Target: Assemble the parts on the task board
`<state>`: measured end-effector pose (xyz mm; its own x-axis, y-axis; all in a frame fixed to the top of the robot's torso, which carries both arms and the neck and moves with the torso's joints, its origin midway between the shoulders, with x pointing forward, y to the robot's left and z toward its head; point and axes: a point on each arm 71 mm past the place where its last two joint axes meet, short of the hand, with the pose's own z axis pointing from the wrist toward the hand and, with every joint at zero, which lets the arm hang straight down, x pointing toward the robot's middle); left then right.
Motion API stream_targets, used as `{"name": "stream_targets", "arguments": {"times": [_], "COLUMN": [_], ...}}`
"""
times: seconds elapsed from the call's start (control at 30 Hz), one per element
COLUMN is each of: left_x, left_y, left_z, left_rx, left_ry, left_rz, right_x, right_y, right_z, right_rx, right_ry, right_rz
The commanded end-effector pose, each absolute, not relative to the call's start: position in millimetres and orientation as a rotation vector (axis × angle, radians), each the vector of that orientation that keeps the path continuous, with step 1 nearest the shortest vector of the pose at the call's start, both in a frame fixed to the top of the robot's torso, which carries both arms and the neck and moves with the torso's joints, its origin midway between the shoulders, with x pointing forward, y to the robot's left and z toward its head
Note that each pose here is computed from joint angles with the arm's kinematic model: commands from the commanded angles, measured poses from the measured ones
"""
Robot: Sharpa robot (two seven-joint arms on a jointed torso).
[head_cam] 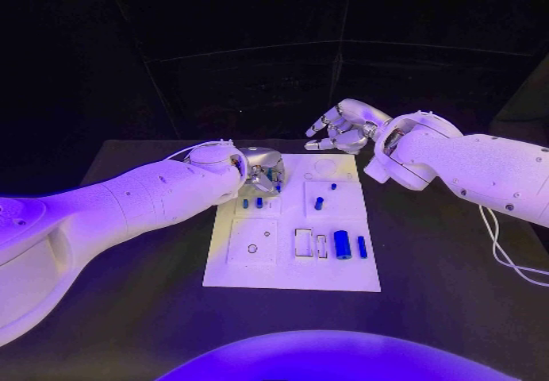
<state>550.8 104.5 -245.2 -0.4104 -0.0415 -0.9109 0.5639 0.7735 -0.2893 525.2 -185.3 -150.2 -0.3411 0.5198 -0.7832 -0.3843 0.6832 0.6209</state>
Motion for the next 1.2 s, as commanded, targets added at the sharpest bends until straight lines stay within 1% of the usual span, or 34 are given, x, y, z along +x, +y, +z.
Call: {"name": "stream_targets", "arguments": {"times": [0.03, 0.27, 0.57, 0.7, 0.87, 1.2], "left_x": [549.8, 546.3, 545.5, 544.2, 544.4, 546.7], "left_y": [105.6, 111.9, 116.2, 122.2, 135.1, 159.2], "left_z": [-242.5, -238.3, -219.9, -214.5, -214.3, -219.7], "left_rx": [0.406, 0.374, 0.306, 0.290, 0.270, 0.238], "left_ry": [1.845, 1.820, 1.764, 1.765, 1.800, 1.867], "left_rz": [-0.720, -0.752, -0.821, -0.833, -0.809, -0.748], "right_x": [525, 525, 526, 527, 527, 527], "right_y": [-184, -185, -188, -190, -191, -192], "right_z": [-149, -149, -149, -149, -149, -150], "right_rx": [0.103, 0.105, 0.110, 0.113, 0.116, 0.118], "right_ry": [1.680, 1.680, 1.680, 1.681, 1.681, 1.681], "right_rz": [0.939, 0.936, 0.928, 0.924, 0.920, 0.917]}}
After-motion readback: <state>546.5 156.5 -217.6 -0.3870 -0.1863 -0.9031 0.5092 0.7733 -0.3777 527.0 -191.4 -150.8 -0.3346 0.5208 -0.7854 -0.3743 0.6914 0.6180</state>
